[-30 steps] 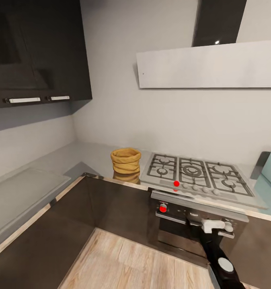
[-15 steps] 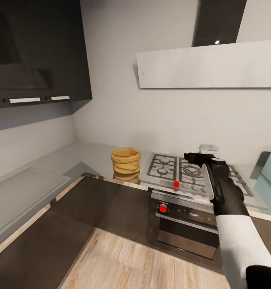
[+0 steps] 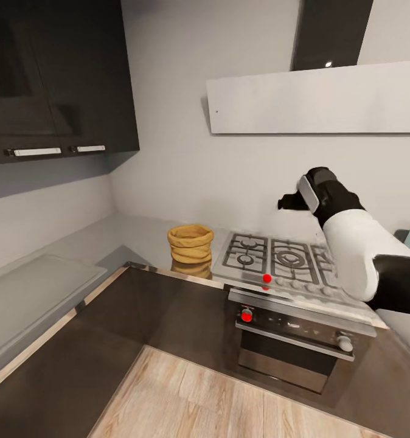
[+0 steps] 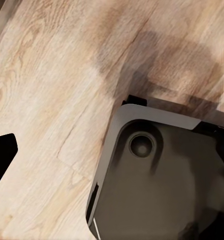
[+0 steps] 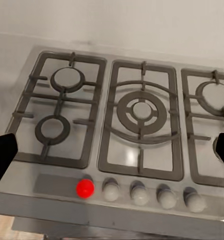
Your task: In the kitchen, take the popcorn bag from the countertop, put it into the microwave, and heat it until the popcorn is cooked so the cooked popcorn ends up inside the bag.
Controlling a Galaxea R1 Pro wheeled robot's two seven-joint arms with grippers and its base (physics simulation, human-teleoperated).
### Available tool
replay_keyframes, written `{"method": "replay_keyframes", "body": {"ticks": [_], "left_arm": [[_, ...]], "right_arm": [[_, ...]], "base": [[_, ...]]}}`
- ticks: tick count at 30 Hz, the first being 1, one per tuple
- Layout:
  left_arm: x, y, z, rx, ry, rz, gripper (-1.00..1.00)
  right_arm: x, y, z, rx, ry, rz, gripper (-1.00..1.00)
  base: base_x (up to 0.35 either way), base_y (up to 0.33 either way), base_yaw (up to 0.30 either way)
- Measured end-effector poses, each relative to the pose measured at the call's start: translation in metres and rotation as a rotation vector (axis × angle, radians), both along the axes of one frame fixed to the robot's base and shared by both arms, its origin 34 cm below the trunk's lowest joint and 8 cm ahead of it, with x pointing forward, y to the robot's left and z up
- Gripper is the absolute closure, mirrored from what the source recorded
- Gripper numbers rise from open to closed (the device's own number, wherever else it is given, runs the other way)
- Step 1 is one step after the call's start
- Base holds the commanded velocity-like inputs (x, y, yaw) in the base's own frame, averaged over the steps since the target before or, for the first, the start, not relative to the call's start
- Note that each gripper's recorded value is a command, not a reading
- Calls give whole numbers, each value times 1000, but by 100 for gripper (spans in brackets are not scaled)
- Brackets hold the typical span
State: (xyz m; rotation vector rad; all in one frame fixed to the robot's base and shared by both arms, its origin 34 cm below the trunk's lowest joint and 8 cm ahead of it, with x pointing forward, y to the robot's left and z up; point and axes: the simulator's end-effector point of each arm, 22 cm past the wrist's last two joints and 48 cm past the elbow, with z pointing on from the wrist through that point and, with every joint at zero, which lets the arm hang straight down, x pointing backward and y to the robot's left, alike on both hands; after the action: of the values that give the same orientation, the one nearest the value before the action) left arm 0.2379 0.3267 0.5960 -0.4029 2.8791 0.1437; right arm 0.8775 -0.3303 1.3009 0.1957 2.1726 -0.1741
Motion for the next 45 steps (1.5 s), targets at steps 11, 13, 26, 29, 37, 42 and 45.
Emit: {"method": "replay_keyframes", "body": {"ticks": [11,13,26,29,37,42,45], "left_arm": [[0,-2,0,-3,1,0,-100],[0,-2,0,-3,0,0,-100],[-1,-2,0,-3,1,0,-100],[-1,-2,0,-3,2,0,-100],[-2,-2,-1,-3,6,0,-100],[-3,-2,-1,-3,8,0,-100],[-4,-2,-1,-3,9,0,-100]], "right_arm": [[-19,10,-76,16,237,18,-100],[-23,12,-87,19,266,22,-100],[-26,16,-97,24,289,28,-100],[-25,23,-98,27,292,38,-100],[-25,38,-106,25,309,60,-100],[-28,50,-118,27,337,78,-100],[-29,53,-120,26,343,82,-100]], "base": [[0,0,0],[4,-3,0],[200,-189,203],[232,-222,252],[206,-94,252],[144,-3,252],[113,0,252]]}}
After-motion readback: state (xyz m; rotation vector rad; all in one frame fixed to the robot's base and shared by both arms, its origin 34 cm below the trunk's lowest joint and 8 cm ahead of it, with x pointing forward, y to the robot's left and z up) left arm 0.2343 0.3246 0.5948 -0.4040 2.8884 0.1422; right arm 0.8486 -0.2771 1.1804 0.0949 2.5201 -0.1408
